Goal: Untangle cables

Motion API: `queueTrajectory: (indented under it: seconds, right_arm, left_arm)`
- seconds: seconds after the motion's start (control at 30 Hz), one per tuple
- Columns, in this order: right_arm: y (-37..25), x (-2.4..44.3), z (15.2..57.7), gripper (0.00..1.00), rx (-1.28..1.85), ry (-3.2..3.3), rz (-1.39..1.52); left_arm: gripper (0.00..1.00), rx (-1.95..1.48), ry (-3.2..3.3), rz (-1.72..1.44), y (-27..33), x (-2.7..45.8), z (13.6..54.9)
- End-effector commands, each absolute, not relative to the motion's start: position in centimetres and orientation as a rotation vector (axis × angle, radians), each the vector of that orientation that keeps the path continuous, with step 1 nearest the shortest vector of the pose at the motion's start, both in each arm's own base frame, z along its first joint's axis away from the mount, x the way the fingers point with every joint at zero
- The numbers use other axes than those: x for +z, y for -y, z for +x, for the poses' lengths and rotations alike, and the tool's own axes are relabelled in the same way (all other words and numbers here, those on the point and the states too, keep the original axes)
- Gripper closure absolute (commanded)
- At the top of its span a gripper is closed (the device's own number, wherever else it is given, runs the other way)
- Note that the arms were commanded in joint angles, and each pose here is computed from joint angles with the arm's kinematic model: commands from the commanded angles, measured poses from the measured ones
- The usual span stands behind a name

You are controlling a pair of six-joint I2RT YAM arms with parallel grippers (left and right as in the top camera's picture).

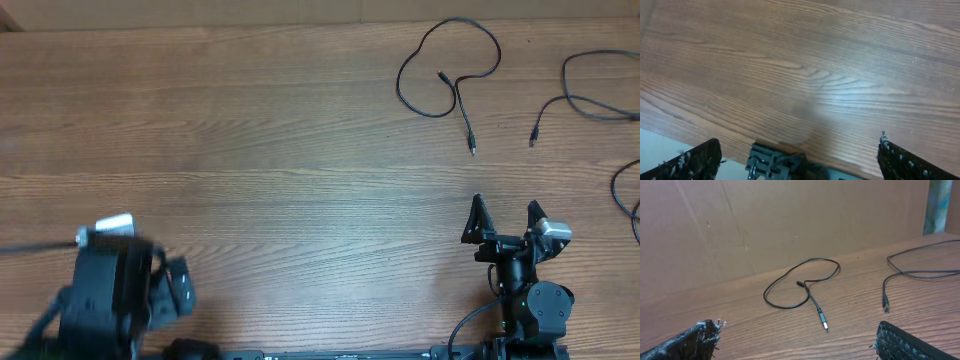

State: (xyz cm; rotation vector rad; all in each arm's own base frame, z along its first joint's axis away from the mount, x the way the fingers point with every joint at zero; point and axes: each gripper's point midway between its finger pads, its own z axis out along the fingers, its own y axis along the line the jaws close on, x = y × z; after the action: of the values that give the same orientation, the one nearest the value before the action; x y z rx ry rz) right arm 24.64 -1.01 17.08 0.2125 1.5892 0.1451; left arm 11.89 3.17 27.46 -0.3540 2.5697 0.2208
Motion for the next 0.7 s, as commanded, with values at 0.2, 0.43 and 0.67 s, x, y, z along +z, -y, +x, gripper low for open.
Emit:
queueTrajectory:
  seconds: [0.2,0.43,0.67]
  right_arm:
    - [1.0,17.0,24.6,0.0,0.139,-1.582,0.205]
    - [1.0,17.0,24.6,0.0,0.139,-1.582,0.205]
    - [1.0,17.0,24.6,0.0,0.139,-1.582,0.205]
  left_arm:
    - [0.0,0.166,-2.303,-0.354,-4.8,29.2,7.3]
    - [0.0,0.075,-2.094,-0.377,-5.6,29.7,3.3]
    - [0.0,0.075,-1.906,-0.491,-6.2,29.4,-0.5]
